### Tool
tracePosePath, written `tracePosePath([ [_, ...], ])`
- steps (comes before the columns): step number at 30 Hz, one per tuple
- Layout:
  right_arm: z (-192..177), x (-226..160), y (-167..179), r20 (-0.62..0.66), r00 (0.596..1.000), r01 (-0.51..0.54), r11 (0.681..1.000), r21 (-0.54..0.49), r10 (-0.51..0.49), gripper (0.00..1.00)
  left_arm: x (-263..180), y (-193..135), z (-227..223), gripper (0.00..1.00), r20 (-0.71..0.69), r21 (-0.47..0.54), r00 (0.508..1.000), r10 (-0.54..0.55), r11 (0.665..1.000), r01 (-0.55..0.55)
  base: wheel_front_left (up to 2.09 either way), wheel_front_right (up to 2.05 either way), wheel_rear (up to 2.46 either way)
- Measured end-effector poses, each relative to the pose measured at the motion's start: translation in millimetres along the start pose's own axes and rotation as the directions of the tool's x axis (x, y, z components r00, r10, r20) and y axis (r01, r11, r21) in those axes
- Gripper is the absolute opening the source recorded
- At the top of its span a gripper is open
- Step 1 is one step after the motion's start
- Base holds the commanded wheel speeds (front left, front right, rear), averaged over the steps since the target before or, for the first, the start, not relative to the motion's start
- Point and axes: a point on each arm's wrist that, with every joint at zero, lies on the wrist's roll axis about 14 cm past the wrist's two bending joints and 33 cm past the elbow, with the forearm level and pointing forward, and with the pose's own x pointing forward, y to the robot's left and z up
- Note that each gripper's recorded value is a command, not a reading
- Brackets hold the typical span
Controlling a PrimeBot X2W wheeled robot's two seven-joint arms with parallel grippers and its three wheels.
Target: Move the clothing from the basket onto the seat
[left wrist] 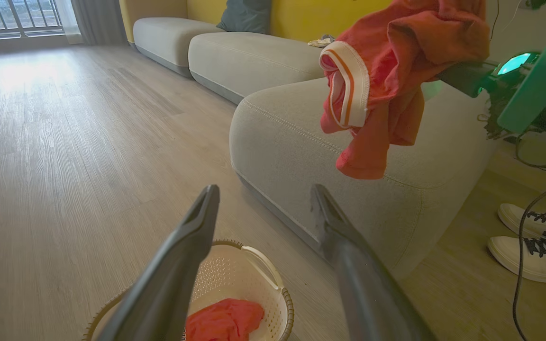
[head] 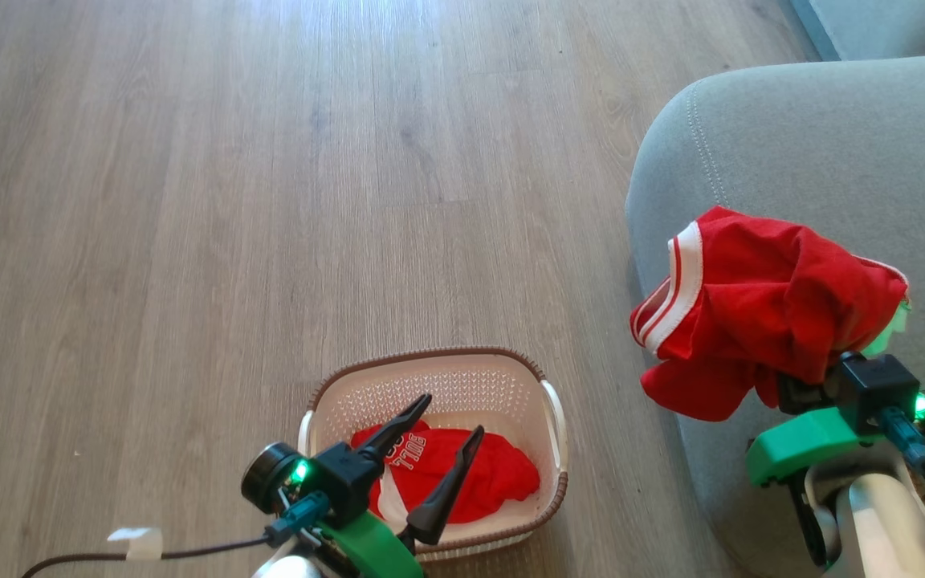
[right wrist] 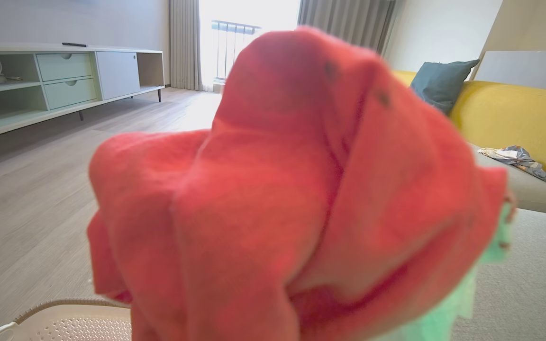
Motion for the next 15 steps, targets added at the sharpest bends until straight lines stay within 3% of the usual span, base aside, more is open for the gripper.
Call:
tracePosePath([
  [15, -1.0, -15.0, -25.8, -0.008, 0.997, 0.078, 0.997, -0.011, -0.078, 0.00, 14.9, -15.6, -5.4, 1.00, -0.013, -0.012, 0.997, -0.071, 0.997, 0.071, 0.00, 0.00, 0.00],
])
